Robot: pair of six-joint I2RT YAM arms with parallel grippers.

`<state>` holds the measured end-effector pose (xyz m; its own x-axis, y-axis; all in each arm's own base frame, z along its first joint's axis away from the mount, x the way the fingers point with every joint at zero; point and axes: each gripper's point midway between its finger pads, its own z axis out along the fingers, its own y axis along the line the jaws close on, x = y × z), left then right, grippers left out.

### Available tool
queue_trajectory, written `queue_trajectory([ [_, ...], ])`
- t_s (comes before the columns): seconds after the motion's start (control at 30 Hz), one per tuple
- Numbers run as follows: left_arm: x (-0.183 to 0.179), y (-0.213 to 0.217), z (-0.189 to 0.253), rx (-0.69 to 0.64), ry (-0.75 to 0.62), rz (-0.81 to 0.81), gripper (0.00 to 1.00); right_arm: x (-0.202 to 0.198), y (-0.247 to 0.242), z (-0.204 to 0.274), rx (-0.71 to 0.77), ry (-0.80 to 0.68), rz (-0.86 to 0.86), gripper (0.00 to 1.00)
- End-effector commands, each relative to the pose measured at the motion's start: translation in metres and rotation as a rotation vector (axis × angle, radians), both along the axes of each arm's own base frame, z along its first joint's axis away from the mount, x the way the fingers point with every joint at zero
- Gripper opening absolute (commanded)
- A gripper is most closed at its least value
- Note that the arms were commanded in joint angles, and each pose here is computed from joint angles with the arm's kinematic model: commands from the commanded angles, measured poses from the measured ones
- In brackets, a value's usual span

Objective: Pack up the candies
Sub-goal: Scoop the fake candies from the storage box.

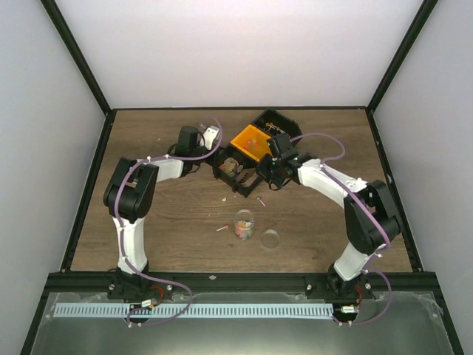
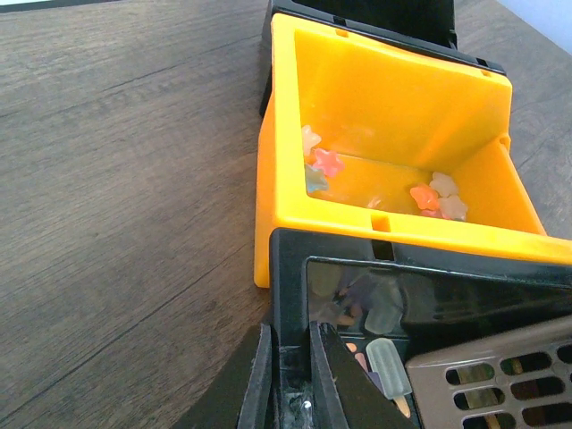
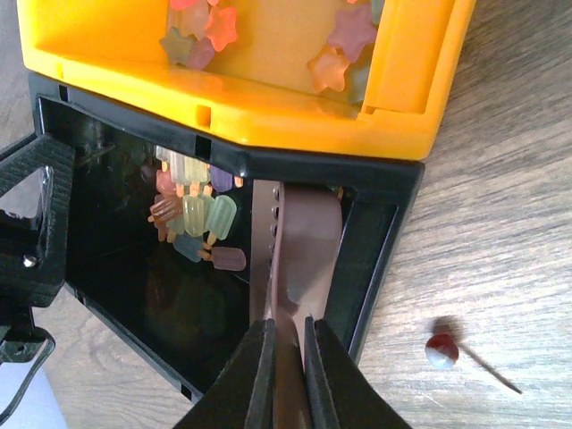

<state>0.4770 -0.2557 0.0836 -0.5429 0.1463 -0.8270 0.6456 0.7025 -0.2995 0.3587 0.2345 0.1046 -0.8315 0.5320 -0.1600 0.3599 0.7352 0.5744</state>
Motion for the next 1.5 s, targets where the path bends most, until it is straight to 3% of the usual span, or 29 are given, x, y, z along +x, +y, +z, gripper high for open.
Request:
queue_trajectory([
  [0.0,-0.038,-0.025,-0.035,0.016,0.116,-0.125,0.04,-0.014,-0.013,-0.068,-0.122,0.167,-0.018,0.01],
  [0.27,-0.040,-0.026,-0.039,0.028,0.120,-0.126,0.04,0.005,0.000,-0.052,-0.085,0.079,0.034,0.01],
  [0.5,-0.040,-0.025,-0.046,0.036,0.130,-0.124,0.04,0.001,0.006,-0.002,0.076,-0.079,0.074,0.01],
  [0.93,-0.041,-0.025,-0.049,0.039,0.135,-0.121,0.04,0.015,0.004,0.046,0.094,-0.194,0.087,0.01],
  [1.27,-0.040,-0.025,-0.051,0.036,0.140,-0.120,0.04,0.006,-0.013,0.043,0.039,-0.167,0.040,0.01],
  [1.47,-0.039,-0.025,-0.050,0.038,0.135,-0.118,0.04,-0.003,-0.041,0.037,-0.155,-0.002,-0.025,0.01],
])
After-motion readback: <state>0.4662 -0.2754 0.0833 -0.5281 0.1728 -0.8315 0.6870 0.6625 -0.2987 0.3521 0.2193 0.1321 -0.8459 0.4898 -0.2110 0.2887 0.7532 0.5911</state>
